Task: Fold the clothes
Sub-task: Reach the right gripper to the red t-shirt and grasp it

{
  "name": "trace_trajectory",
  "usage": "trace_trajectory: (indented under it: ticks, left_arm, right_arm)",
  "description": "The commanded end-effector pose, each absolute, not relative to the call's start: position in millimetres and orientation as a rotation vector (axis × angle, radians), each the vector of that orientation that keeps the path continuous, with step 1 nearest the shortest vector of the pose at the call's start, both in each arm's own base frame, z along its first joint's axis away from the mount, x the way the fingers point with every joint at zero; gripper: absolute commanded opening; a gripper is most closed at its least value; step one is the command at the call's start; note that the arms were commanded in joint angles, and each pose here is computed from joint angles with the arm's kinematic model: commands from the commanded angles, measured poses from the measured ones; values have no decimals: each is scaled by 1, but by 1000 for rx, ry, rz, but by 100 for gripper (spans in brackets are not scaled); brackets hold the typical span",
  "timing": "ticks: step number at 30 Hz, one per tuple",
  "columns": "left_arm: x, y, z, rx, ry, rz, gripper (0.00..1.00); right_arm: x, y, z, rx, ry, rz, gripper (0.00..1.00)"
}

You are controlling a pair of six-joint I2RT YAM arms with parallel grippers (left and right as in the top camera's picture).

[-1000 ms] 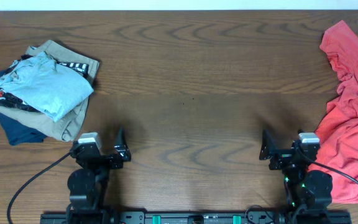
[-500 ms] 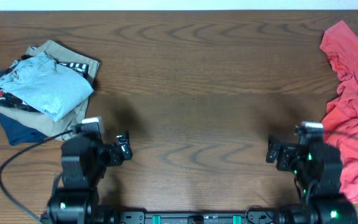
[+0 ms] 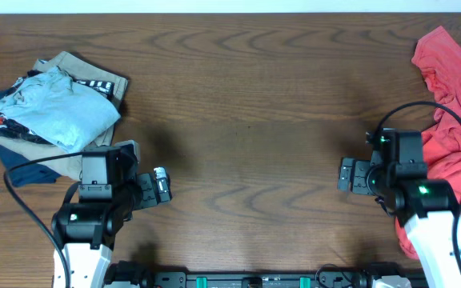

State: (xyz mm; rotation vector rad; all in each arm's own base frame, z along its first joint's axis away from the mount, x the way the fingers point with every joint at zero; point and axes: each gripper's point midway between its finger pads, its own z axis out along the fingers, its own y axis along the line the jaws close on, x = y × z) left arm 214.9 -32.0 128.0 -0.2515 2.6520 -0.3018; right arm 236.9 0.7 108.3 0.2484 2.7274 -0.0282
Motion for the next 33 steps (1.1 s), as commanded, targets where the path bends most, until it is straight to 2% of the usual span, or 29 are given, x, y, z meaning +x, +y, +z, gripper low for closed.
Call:
trace_trajectory:
  ticks: [1,7,12,17,20,21,24,27,33]
  left_arm:
    - [218,-33,133,-258,2650,-320,98]
    - [218,-33,132,-260,2655,-319,98]
    - [218,-33,132,-260,2655,-319,98]
    - [218,-33,132,-260,2655,-319,98]
    - [218,-33,132,-260,2655,-319,98]
    - [218,-33,132,-260,2654,-319,98]
    - [221,-33,133,-257,2641,-320,98]
    - [226,-34,136,-252,2620,-322,98]
    - [231,-34,139,-247,2596,-323,98]
  right_arm:
    - [225,-58,102,703,2665,-390,99]
    - [200,-94,60,1085,2683,-561,98]
    - [184,-114,28,1252,2700,-613,87]
    - [166,-127,7,1378,2694,-638,52]
    - [163,-125,-1,1429,2704,-582,22]
    - [168,-113,-6,1403,2759,-452,10]
    - [194,-62,-12,1094,2937,68,9]
    - [228,2,4,600,2902,645,10]
    - [248,82,32,213,2777,1034,4]
